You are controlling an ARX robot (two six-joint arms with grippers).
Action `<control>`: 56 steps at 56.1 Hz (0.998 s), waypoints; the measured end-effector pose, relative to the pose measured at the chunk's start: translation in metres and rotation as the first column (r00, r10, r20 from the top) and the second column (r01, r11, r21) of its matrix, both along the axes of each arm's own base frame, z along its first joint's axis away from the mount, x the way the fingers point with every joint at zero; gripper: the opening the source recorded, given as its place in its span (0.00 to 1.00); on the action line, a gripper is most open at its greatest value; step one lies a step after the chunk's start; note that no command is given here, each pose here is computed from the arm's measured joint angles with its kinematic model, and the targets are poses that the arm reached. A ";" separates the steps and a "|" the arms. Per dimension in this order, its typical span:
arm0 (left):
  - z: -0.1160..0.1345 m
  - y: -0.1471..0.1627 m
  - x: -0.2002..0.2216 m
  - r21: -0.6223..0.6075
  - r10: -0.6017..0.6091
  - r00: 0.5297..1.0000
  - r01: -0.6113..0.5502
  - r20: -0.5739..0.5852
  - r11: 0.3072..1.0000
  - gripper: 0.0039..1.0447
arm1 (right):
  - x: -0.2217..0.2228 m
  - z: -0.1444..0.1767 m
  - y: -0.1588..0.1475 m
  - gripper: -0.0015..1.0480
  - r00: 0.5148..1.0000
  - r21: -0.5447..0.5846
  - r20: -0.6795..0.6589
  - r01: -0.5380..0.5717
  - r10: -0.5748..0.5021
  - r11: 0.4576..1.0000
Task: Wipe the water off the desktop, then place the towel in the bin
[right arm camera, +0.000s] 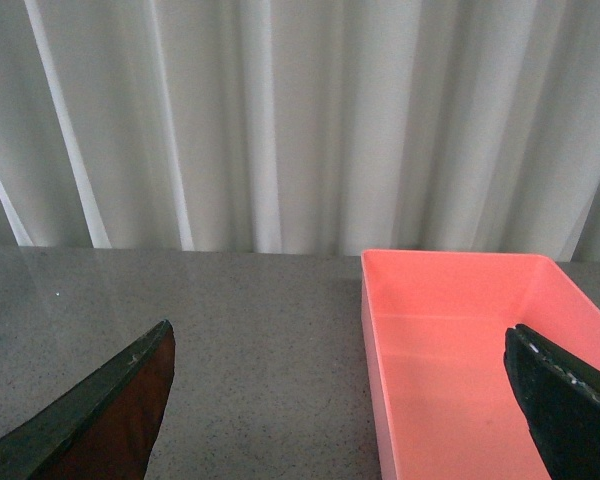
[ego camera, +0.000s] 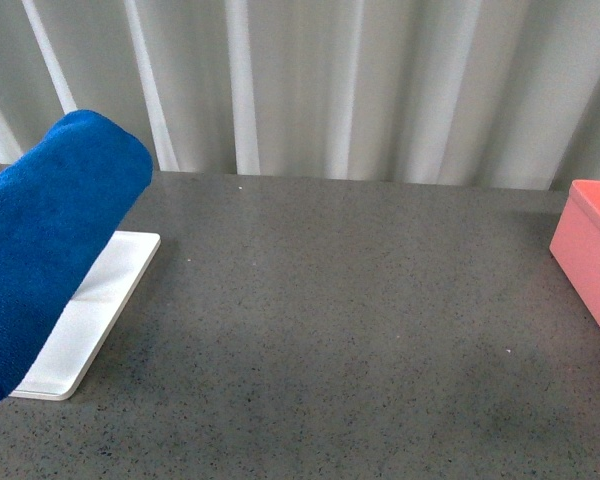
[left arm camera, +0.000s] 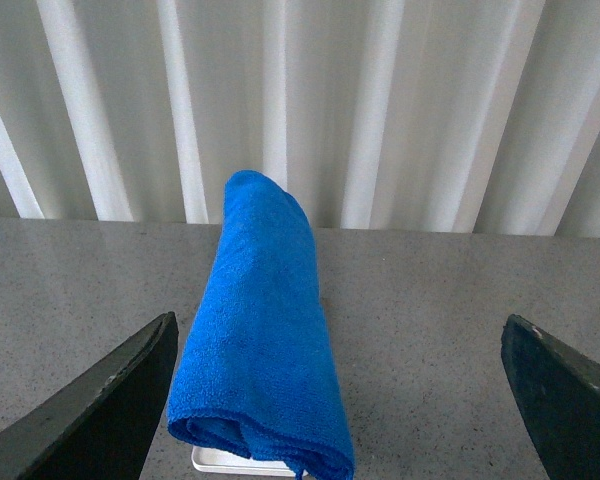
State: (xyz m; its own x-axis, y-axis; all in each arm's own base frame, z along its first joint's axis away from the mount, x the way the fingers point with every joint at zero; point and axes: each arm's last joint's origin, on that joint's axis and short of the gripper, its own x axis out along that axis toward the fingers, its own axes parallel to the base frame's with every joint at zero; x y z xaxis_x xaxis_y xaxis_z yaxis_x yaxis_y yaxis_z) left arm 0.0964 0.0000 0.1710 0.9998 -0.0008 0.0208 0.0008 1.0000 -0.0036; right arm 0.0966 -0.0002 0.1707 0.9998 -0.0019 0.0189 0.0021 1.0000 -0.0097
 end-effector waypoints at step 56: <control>0.000 0.000 0.000 0.000 0.000 1.000 0.000 0.000 1.000 0.94 | 0.000 0.000 0.000 0.93 1.000 0.000 0.000 0.000 0.000 1.000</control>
State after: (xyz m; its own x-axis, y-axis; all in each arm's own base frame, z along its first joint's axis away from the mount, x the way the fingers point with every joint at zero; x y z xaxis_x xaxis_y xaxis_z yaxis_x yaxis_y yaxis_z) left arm 0.0964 0.0000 0.1710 0.9998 -0.0008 0.0208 0.0008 1.0000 -0.0036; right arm 0.0966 -0.0002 0.1707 0.9998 -0.0019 0.0189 0.0021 1.0000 -0.0094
